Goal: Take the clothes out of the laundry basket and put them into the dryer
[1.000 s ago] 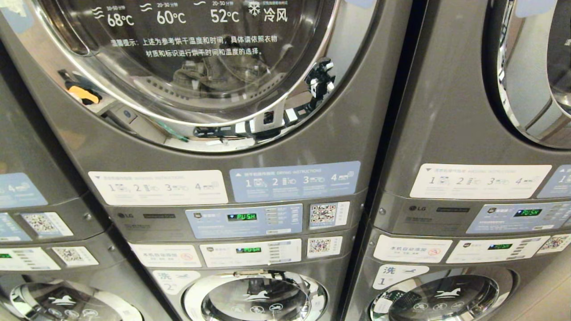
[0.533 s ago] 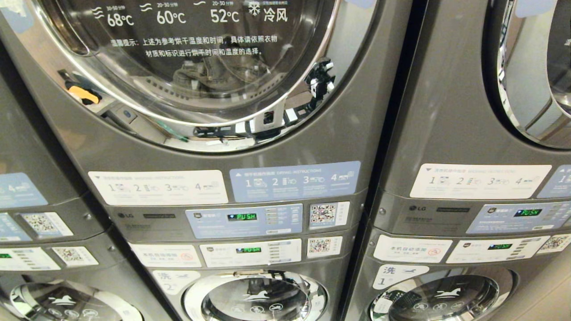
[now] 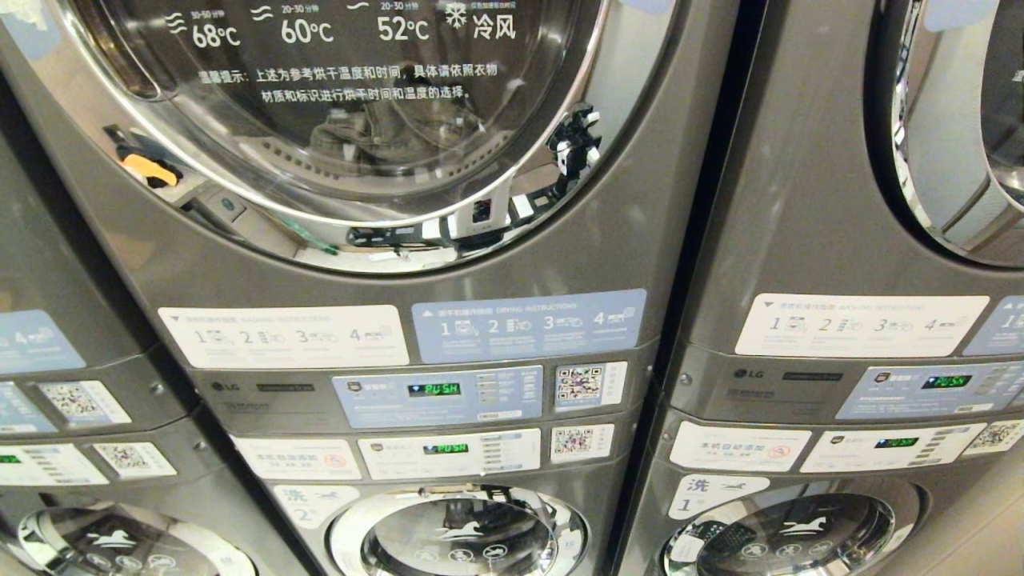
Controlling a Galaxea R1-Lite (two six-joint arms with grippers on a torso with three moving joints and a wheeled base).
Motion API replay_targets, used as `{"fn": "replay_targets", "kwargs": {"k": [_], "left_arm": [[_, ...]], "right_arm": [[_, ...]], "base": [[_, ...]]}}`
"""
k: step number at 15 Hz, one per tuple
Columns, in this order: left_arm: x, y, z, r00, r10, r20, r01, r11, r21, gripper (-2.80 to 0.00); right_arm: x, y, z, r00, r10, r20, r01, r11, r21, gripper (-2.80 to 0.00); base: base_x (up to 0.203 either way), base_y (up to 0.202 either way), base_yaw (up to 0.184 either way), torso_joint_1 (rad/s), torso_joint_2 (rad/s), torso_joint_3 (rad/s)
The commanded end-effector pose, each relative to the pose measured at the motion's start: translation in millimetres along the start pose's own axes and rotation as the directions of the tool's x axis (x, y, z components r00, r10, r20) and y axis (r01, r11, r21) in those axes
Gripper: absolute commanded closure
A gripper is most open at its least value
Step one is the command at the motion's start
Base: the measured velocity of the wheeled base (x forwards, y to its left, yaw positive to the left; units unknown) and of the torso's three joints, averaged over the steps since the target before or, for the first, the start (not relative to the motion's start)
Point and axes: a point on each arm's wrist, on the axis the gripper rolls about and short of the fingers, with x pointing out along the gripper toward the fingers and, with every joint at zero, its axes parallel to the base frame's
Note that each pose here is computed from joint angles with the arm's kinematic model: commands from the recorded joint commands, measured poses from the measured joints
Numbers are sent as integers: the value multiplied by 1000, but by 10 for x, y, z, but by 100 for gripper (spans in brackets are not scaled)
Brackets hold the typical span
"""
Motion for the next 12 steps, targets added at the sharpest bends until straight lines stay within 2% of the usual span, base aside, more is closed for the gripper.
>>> {"fn": "replay_targets", "kwargs": {"k": [1,7,12], "left_arm": [[-1,0,0,1000,1,1,-1,1000,0,0],[-1,0,0,1000,1,1,-1,1000,0,0],[-1,0,0,1000,1,1,-1,1000,0,0]], "right_arm": [[1,-1,4,1000,-2,3,2,1000,4,0],[1,-3,4,1000,-10,6,11,1000,-21,0],[1,-3,6,1000,-14,8,13,1000,28,0]], "base": [[0,0,0,0,0,0],[0,0,0,0,0,0],[0,0,0,0,0,0]]}}
